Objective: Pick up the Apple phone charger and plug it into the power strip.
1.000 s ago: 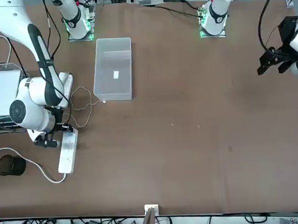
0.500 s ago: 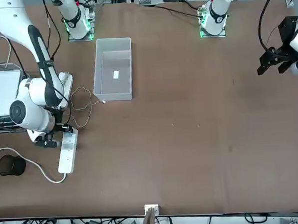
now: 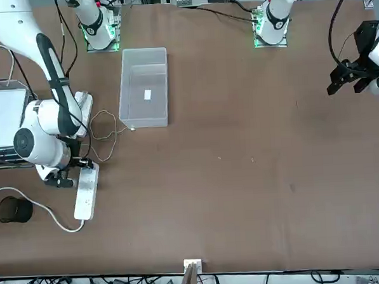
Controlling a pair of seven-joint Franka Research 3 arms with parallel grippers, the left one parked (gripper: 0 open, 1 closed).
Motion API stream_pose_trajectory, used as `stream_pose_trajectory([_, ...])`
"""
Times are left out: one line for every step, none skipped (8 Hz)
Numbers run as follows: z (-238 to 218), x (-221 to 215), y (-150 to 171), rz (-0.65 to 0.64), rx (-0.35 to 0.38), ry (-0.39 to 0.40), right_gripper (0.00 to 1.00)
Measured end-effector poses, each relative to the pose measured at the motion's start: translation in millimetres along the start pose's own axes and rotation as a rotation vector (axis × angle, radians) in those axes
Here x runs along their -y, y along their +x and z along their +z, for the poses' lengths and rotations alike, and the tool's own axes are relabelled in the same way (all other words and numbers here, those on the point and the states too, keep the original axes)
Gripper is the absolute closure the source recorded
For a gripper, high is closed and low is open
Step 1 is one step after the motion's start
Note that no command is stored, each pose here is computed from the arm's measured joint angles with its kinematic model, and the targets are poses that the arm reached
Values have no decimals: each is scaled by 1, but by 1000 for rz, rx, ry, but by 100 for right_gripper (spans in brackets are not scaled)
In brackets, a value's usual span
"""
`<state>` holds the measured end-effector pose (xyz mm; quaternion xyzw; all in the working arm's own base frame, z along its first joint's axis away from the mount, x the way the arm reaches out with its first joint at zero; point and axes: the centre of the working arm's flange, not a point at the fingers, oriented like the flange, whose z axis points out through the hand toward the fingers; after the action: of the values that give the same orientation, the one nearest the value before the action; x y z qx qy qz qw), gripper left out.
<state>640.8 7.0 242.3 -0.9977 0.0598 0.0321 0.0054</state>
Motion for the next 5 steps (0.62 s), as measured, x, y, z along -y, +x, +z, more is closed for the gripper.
stream_pose_trajectory([0, 0, 0, 0, 0, 0, 64])
stream_pose_trajectory([0, 0, 0, 0, 0, 0, 64])
stream_pose_trajectory([0, 0, 0, -2, -1, 0, 64])
stream_pose_trajectory([0, 0, 0, -3, -2, 0, 63])
stream_pose_trajectory([2, 0, 2, -4, -14, 2, 47])
